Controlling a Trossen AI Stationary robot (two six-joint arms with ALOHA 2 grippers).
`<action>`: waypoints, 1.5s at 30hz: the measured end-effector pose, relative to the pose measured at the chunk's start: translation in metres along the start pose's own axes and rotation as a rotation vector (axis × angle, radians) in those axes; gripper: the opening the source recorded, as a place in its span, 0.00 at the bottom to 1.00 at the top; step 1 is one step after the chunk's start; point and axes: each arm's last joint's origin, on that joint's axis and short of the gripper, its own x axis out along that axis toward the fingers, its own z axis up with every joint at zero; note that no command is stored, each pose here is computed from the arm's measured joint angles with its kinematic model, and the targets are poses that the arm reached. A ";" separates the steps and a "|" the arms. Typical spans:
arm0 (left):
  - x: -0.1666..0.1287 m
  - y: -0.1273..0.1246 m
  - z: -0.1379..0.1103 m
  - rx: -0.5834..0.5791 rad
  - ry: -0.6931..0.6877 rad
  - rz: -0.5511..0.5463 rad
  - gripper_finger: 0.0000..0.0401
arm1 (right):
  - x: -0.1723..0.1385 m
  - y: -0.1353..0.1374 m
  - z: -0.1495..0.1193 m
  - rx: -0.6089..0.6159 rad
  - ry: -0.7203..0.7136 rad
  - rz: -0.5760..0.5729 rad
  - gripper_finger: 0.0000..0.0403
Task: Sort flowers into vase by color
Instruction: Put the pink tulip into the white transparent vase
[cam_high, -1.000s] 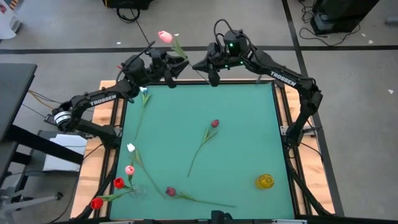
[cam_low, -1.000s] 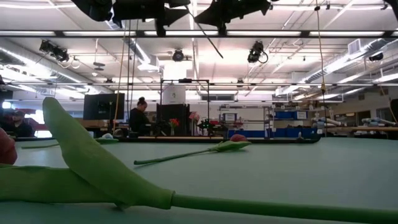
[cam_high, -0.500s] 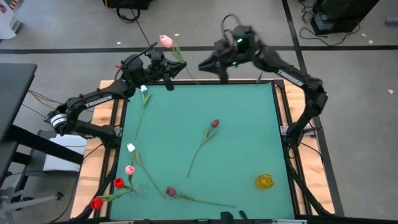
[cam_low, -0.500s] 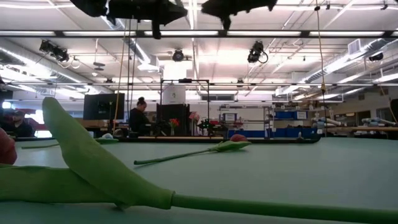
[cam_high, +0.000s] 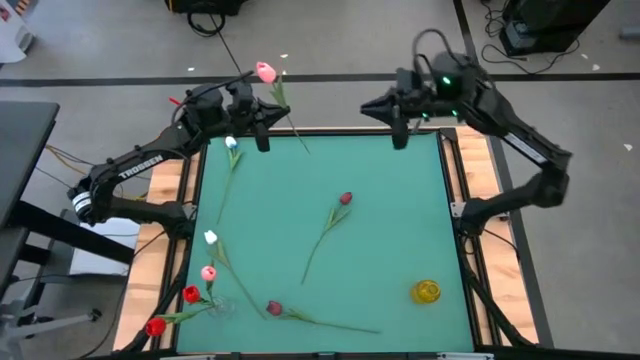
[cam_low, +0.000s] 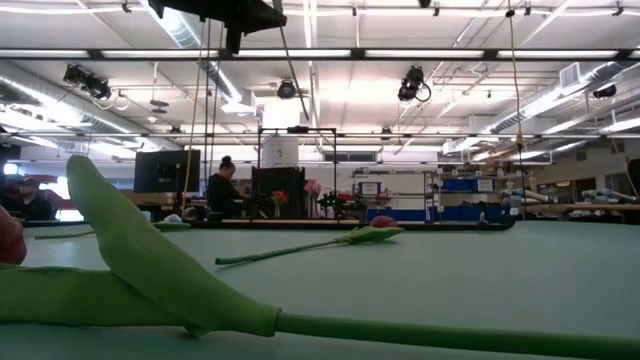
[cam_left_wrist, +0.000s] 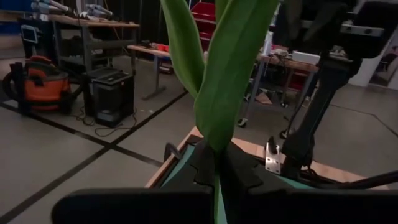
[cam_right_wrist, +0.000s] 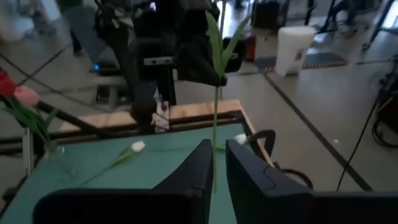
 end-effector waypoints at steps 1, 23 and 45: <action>0.000 0.000 0.000 0.000 0.001 0.000 0.02 | -0.006 0.005 -0.003 0.003 -0.022 -0.010 0.13; 0.000 -0.002 -0.008 -0.010 0.079 -0.050 0.02 | -0.065 0.066 -0.112 0.052 -0.298 -0.003 0.13; -0.098 -0.081 -0.001 0.001 0.245 -0.378 0.02 | -0.063 0.067 -0.114 0.060 -0.274 0.024 0.13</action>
